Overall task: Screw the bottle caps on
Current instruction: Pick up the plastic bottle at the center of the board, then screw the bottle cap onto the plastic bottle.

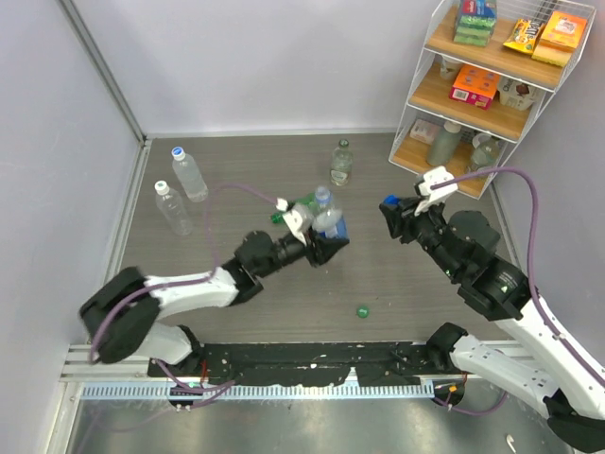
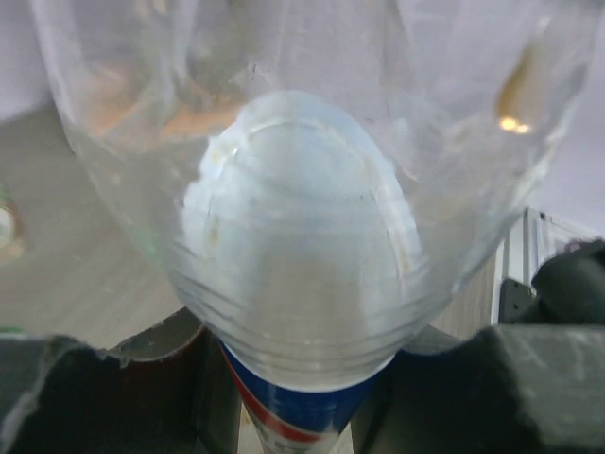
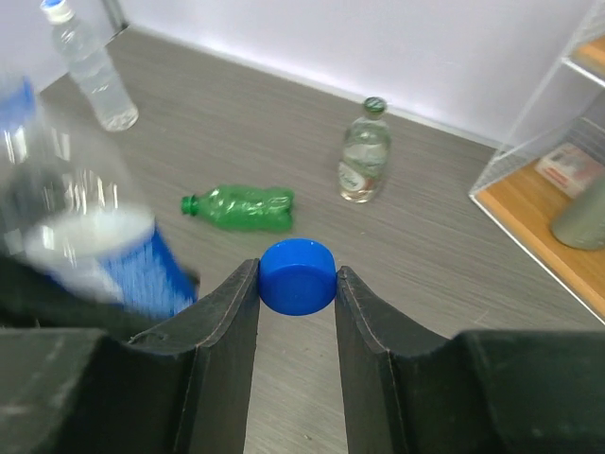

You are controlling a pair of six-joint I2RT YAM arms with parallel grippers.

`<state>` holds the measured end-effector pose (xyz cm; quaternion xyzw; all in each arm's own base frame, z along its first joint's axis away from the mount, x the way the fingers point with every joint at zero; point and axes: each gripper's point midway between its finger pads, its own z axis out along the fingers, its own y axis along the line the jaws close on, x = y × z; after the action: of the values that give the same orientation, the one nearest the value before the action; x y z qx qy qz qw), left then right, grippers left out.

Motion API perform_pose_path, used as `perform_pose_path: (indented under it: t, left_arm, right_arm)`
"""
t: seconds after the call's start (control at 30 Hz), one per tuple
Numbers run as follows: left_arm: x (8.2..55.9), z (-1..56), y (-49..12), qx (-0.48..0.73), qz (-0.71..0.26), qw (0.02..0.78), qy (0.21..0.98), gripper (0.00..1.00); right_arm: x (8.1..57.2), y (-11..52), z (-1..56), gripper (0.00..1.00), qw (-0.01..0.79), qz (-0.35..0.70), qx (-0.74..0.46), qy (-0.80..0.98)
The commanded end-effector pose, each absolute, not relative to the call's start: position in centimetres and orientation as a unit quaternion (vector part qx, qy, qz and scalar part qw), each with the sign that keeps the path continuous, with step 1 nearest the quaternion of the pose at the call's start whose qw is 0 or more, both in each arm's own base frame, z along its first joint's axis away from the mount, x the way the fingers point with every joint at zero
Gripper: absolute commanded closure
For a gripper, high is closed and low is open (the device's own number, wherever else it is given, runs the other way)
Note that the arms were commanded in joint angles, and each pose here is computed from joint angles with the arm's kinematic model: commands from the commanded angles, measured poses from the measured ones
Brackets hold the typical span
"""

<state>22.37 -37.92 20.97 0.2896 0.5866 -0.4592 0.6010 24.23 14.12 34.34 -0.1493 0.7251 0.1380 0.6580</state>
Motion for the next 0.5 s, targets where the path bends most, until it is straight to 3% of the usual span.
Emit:
perform_pose_path:
  t: [0.0, 0.13, 0.2, 0.3, 0.4, 0.47]
  left_arm:
    - [20.4, 22.3, -36.0, 0.375, -0.43, 0.474, 0.671, 0.83]
    - [18.8, 22.5, -32.9, 0.393, -0.389, 0.43, 0.714, 0.85]
    - [17.8, 22.8, -31.5, 0.387, -0.388, 0.419, 0.724, 0.79]
    - [15.3, 21.7, -29.1, 0.395, -0.378, 0.367, 0.753, 0.79]
    - [12.9, 21.3, -29.4, 0.398, -0.432, 0.342, 0.733, 0.78]
    - [10.5, 20.7, -29.6, 0.411, -0.474, 0.292, 0.721, 0.79]
  right_arm:
    - [23.0, 17.9, 34.3, 0.92, 0.635, 0.186, -0.267, 0.7]
    - [22.9, 19.7, 33.4, 0.93, 0.61, 0.17, -0.374, 0.678]
    - [22.8, 20.6, 32.8, 0.95, 0.601, 0.163, -0.427, 0.656]
    - [21.8, 21.1, 31.1, 0.94, 0.568, 0.155, -0.504, 0.632]
    - [19.9, 21.9, 29.5, 0.95, 0.537, 0.16, -0.607, 0.563]
    - [18.2, 21.2, 27.5, 0.96, 0.476, 0.16, -0.673, 0.544]
